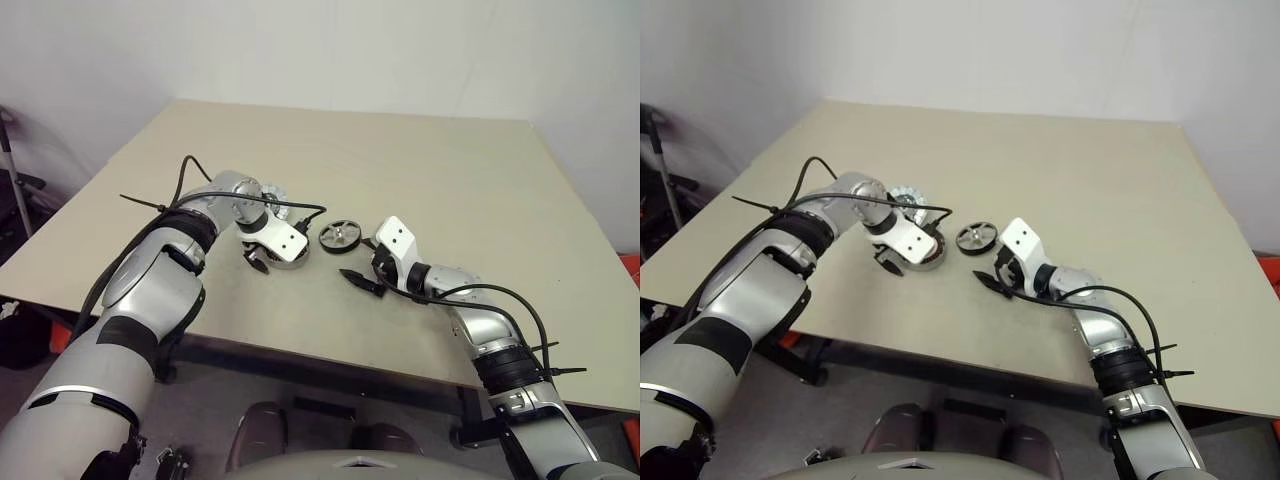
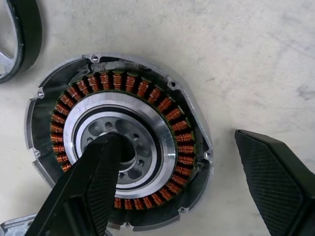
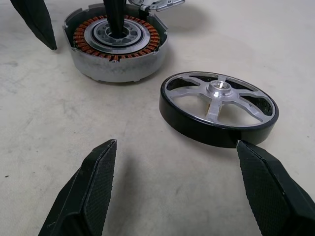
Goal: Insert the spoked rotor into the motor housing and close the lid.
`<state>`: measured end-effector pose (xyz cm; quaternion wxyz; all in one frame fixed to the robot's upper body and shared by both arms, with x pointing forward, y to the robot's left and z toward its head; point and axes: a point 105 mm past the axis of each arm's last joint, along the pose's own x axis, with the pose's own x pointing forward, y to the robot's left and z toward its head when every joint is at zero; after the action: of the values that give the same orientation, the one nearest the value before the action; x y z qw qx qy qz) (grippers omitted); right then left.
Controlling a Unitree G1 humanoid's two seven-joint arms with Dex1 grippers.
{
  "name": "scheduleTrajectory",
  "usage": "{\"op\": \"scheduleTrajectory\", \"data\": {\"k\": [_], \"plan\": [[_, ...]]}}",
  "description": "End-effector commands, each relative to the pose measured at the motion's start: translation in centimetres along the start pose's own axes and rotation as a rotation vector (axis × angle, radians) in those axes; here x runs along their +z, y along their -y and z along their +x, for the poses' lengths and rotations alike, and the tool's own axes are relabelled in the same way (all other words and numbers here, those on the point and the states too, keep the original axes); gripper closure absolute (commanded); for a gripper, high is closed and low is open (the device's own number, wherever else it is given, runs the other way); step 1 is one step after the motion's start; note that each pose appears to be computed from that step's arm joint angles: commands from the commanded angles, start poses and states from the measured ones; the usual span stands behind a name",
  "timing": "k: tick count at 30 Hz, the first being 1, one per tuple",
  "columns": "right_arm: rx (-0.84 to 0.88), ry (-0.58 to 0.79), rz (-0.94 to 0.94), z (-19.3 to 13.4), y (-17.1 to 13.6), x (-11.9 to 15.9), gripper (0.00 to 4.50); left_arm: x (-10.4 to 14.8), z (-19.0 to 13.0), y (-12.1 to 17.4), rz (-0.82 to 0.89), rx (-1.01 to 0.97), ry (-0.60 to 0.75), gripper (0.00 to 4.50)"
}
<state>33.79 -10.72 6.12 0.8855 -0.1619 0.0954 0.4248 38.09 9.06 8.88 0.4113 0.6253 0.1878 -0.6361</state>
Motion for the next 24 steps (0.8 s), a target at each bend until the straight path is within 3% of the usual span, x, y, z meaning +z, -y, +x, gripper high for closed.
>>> {"op": "scheduleTrajectory", "data": {"k": [1, 5, 16, 20, 24], "plan": [[-0.019, 0.070, -0.038, -0.1, 0.6, 2.3, 0.09, 0.1, -0.7, -1.2, 0.012, 0.049, -0.020, 0.88], [-0.021, 0.072, -0.040, -0.1, 0.7, 2.5, 0.09, 0.2, -0.6, -1.4, 0.021, 0.065, -0.023, 1.82], [-0.026, 0.070, -0.043, -0.1, 0.8, 2.4, 0.09, 0.7, -0.6, -1.6, 0.035, 0.075, -0.003, 1.82], [-0.030, 0.067, -0.043, -0.3, 1.0, 2.3, 0.09, 1.9, -0.9, -2.1, 0.072, 0.084, 0.045, 2.21], [-0.045, 0.059, -0.048, -0.8, 1.8, 2.3, 0.09, 4.2, -0.8, -2.8, 0.109, 0.100, 0.127, 2.21]]}}
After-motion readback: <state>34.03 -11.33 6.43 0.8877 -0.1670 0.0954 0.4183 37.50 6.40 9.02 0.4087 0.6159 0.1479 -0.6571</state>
